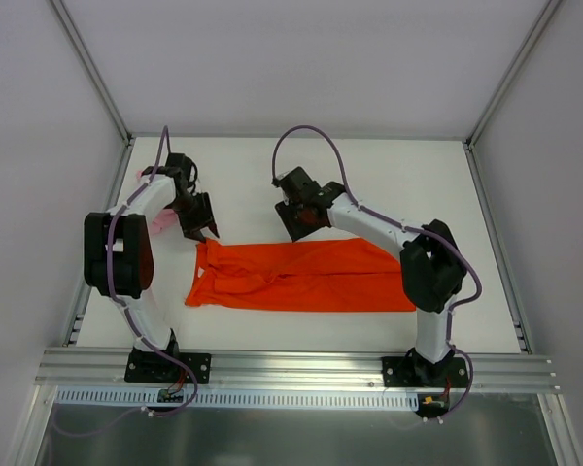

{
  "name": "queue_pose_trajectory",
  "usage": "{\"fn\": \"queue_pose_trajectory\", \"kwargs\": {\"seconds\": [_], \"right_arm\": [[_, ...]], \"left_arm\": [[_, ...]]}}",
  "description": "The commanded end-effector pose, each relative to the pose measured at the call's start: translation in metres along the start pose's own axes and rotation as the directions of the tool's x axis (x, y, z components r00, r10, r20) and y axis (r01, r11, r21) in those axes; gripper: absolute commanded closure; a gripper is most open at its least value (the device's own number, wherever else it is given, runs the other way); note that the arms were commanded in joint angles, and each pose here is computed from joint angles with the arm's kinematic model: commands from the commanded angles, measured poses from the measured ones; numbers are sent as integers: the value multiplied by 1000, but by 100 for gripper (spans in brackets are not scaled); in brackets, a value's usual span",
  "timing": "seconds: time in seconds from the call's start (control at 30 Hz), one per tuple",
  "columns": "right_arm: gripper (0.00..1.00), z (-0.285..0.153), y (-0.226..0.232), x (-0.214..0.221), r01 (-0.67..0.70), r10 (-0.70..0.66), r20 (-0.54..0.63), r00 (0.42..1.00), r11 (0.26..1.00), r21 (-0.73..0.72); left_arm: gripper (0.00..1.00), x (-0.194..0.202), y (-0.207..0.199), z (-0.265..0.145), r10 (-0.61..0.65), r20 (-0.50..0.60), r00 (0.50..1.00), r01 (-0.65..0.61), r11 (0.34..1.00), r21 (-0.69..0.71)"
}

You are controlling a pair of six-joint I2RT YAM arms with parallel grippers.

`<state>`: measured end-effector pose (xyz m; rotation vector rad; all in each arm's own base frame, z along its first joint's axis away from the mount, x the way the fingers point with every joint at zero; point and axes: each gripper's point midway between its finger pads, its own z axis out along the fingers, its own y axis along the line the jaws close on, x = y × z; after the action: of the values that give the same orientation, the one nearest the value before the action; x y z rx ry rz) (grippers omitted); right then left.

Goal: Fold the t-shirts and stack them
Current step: Fold the other side of the tshirt into a rectangle

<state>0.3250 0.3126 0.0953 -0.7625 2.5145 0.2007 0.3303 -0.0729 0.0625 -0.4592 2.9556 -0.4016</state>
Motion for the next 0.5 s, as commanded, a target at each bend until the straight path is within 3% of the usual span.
{"fn": "queue_pose_trajectory", "kwargs": {"seconds": [0.0, 0.07, 0.1, 0.17, 0.47], "right_arm": [[55, -4, -27, 0, -34, 35, -10, 999, 997, 72], [55, -5, -39, 4, -93, 95, -12, 995, 991, 96], [55, -4, -51, 11, -126, 130, -26, 991, 985, 114], [56, -9, -63, 13, -173, 177, -13, 984, 975, 137], [55, -24, -136, 58, -338, 354, -10, 935, 899, 280]], "left_arm": [[61, -10, -16, -2, 6, 11, 1000, -7, 997, 81], [74, -11, -20, -1, 6, 3, 1000, -7, 995, 96], [88, -11, -19, 1, 4, -7, 1000, -4, 995, 96], [100, -11, -19, 1, 3, -11, 1000, -2, 996, 94], [100, -19, -17, -1, 4, 34, 999, -7, 997, 73]]}}
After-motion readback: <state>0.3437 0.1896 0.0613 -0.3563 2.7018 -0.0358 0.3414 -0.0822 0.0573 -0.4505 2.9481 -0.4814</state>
